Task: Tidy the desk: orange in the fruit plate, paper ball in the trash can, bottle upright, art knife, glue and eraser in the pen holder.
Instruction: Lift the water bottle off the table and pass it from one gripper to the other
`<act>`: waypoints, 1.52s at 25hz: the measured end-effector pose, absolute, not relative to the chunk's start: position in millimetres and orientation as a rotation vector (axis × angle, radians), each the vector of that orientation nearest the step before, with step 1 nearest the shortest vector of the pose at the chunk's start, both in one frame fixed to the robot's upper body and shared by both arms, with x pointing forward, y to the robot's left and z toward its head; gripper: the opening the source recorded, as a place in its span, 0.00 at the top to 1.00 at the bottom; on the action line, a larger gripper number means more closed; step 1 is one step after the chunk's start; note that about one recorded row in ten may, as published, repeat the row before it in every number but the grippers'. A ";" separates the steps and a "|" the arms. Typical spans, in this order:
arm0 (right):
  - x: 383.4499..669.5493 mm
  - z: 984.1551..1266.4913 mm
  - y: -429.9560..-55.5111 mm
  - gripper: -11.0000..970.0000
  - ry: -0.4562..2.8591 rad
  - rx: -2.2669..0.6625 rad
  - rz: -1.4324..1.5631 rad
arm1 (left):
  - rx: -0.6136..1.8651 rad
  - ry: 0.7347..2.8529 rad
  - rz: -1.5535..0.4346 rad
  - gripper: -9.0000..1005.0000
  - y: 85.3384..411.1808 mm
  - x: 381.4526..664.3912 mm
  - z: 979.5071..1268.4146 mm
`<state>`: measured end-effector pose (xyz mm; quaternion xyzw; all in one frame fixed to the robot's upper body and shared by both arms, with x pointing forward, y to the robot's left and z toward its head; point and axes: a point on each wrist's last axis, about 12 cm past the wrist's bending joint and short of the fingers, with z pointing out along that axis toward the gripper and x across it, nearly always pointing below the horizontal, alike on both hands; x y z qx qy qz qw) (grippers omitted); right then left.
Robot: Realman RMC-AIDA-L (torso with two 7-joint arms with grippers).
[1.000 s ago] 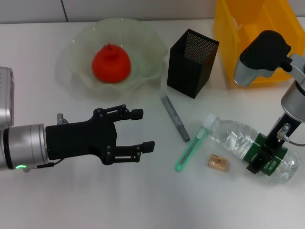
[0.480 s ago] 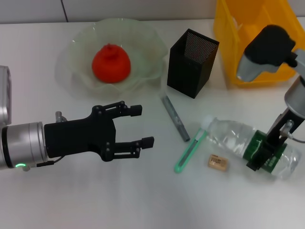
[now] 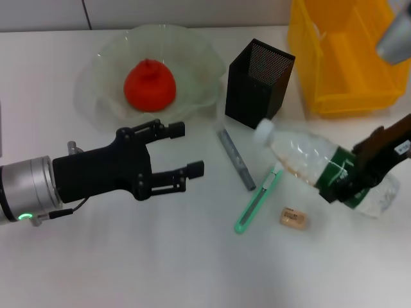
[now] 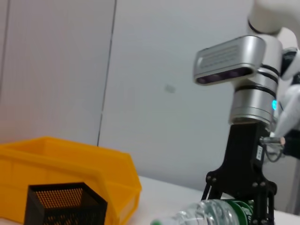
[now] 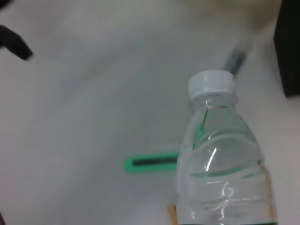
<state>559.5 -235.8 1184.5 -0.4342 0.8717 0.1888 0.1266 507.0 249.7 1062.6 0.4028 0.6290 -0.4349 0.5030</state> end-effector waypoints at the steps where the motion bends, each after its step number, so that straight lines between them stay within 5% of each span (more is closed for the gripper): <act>1: 558.0 1186.6 -238.6 0.21 2.503 -1.259 0.575 | 0.912 1.505 -1.058 0.18 250.4 507.4 1063.8; 18: 541.8 1179.9 -269.7 0.20 1.788 -1.172 0.978 | 0.557 1.330 -1.274 0.18 242.7 507.8 1082.4; 38: 544.6 1145.6 -247.3 0.18 1.582 -1.141 1.145 | 0.566 1.258 -1.427 0.18 215.0 516.8 1094.8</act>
